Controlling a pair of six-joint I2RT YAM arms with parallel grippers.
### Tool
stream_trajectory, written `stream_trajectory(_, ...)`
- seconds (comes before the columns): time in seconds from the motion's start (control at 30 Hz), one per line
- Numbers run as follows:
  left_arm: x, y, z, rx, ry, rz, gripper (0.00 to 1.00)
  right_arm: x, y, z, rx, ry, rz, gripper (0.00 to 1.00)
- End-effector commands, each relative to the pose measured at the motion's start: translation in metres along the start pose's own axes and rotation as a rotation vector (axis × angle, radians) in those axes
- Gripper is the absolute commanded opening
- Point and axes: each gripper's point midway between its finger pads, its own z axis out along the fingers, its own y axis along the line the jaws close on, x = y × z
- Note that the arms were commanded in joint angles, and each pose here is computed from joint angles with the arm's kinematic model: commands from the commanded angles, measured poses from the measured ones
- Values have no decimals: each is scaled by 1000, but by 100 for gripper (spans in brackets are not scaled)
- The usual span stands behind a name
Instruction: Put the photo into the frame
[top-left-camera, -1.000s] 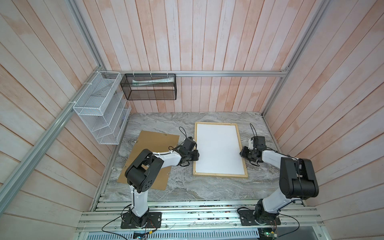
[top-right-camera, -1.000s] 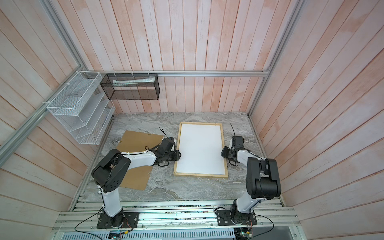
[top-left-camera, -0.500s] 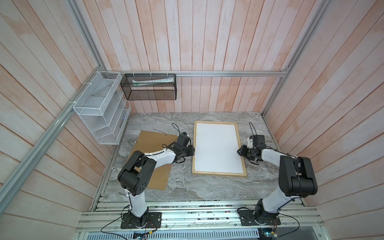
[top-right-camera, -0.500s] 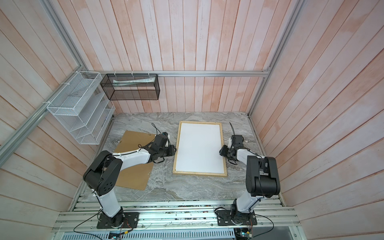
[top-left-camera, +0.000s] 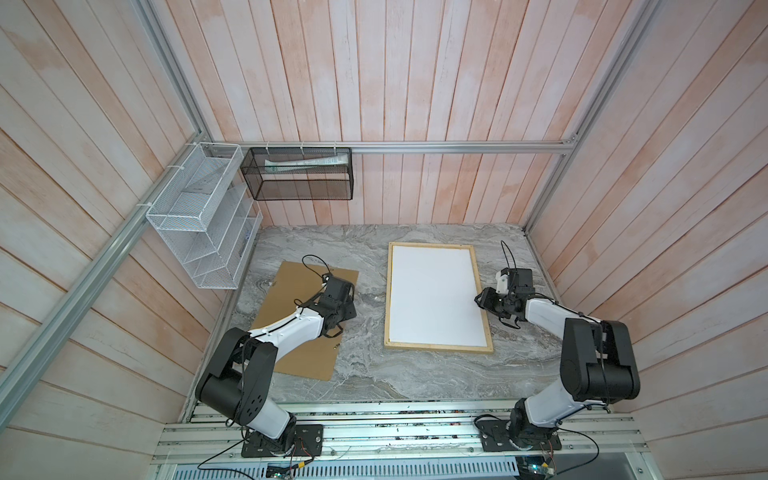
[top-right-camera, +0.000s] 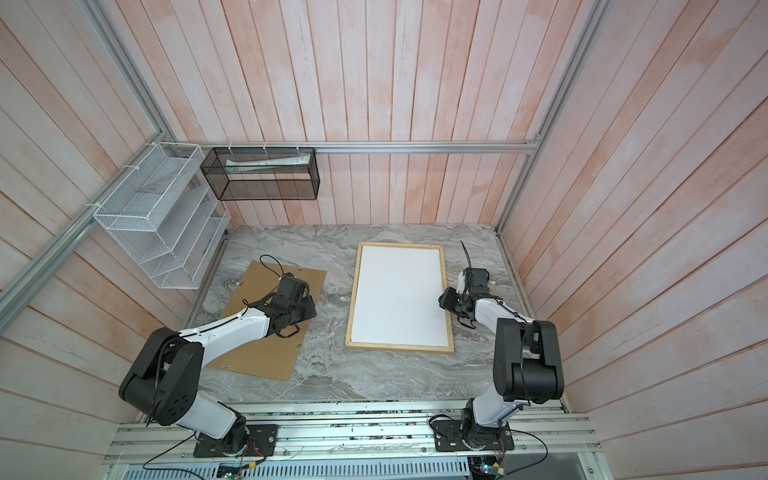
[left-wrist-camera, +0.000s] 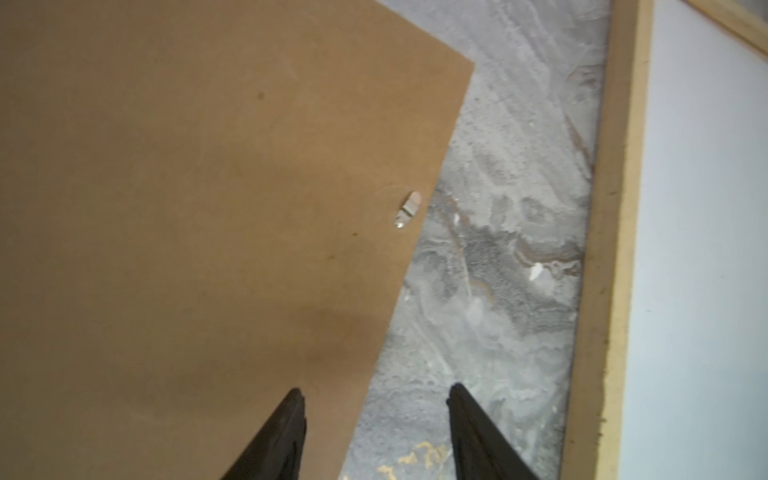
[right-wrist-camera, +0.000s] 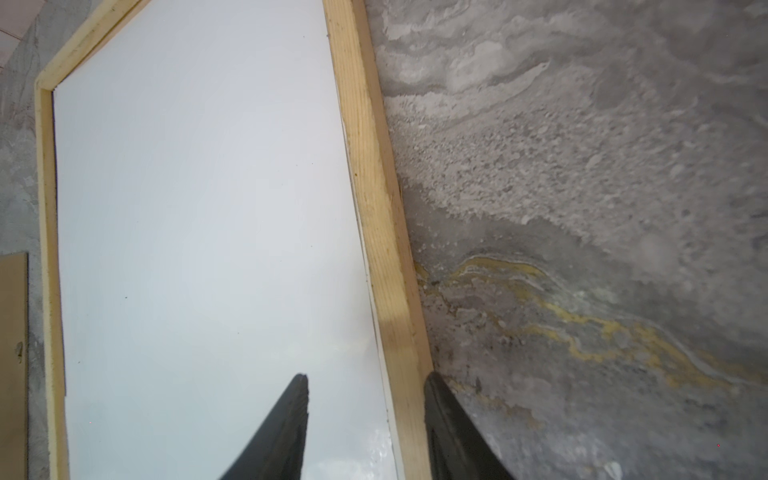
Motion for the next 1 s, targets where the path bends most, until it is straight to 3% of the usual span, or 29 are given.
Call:
stream_trajectory(0.0,19,25,-7,-92,41,-48,56,-10,9,-9,-17,-21,-3,47)
stream_trajectory(0.43,70,31,-15,-58,150,-120,54,-13,12,-15,-18,-31,-1,47)
stream_trajectory(0.97,97,19,-16,-72,204,-128,54,-10,14,-21,-32,-35,-6,47)
